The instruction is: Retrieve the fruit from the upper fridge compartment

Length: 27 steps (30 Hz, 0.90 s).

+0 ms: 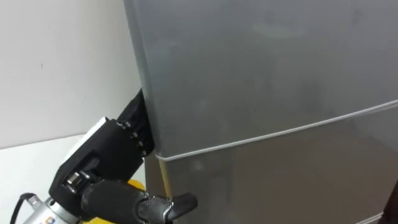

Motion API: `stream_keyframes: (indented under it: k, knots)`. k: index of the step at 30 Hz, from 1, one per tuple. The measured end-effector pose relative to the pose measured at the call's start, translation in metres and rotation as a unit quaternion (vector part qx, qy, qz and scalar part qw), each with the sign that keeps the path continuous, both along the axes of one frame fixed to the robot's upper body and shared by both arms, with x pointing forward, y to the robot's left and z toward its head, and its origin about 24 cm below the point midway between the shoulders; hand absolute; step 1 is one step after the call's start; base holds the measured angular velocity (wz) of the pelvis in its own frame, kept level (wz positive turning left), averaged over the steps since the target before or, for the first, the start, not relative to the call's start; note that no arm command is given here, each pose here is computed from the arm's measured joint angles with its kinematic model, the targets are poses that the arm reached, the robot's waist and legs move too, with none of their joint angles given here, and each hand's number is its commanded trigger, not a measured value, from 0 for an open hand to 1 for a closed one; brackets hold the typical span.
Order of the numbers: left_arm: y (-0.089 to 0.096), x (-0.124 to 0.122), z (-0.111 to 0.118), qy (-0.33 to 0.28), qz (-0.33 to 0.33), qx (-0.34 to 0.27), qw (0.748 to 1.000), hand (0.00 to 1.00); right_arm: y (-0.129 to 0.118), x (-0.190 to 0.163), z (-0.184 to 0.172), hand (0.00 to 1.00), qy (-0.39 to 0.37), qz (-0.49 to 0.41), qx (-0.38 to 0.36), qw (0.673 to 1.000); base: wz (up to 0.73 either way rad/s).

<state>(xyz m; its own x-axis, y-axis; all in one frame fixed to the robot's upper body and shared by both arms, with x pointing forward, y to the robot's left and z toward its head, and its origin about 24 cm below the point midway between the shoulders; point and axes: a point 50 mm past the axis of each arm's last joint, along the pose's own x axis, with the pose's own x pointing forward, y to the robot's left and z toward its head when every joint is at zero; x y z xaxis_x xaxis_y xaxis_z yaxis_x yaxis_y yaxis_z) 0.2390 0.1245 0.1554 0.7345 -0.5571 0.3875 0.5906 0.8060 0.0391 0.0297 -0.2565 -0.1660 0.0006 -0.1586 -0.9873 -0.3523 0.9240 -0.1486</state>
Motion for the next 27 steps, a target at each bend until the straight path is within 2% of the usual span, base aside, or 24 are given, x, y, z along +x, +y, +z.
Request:
stream_keyframes:
  k: [1, 3, 11, 12, 13, 14, 15, 20, 27]
  knots:
    - [-0.001, 0.0002, 0.0007, -0.001, -0.003, -0.001, 1.0, 0.0, 0.0002, 0.0021, 0.0001, 0.0, -0.001, 0.004, 0.0, 1.0, 0.0]
    - [-0.0021, 0.0007, 0.0017, -0.003, -0.005, -0.001, 1.0, 1.0, 0.0007, 0.006, 0.0002, 0.0, -0.005, 0.009, 0.001, 1.0, 0.0]
    - [0.0007, 0.0029, 0.0039, -0.004, 0.016, -0.006, 1.0, 1.0, 0.0, 0.0085, 0.0007, 0.0, -0.01, 0.012, -0.001, 1.0, 0.03]
    - [0.0016, 0.0035, 0.005, -0.005, 0.02, -0.008, 1.0, 0.92, -0.0005, 0.0086, 0.0008, 0.0, -0.01, 0.012, -0.001, 1.0, 0.0]
    - [0.0013, 0.0035, 0.0055, -0.007, 0.018, -0.007, 1.0, 0.53, -0.0012, 0.0078, 0.0009, 0.0, -0.009, 0.013, -0.002, 1.0, 0.0]
    - [0.0005, 0.0032, 0.0054, -0.007, 0.015, -0.008, 1.0, 0.53, -0.0016, 0.0076, 0.001, 0.0, -0.008, 0.014, -0.003, 1.0, 0.05]
    - [-0.0023, 0.0027, 0.0046, -0.005, 0.01, -0.01, 1.0, 0.0, -0.0022, 0.0066, 0.0011, 0.0, -0.006, 0.015, -0.004, 1.0, 0.06]
    - [-0.0016, 0.0034, 0.0046, -0.003, 0.019, -0.013, 1.0, 0.0, -0.0052, 0.0038, 0.0018, 0.0, 0.0, 0.016, -0.008, 1.0, 0.01]
    - [-0.0066, 0.0014, 0.0038, -0.006, -0.009, -0.002, 1.0, 0.0, -0.0077, 0.0031, 0.0025, 0.0, 0.001, 0.016, -0.011, 1.0, 0.01]
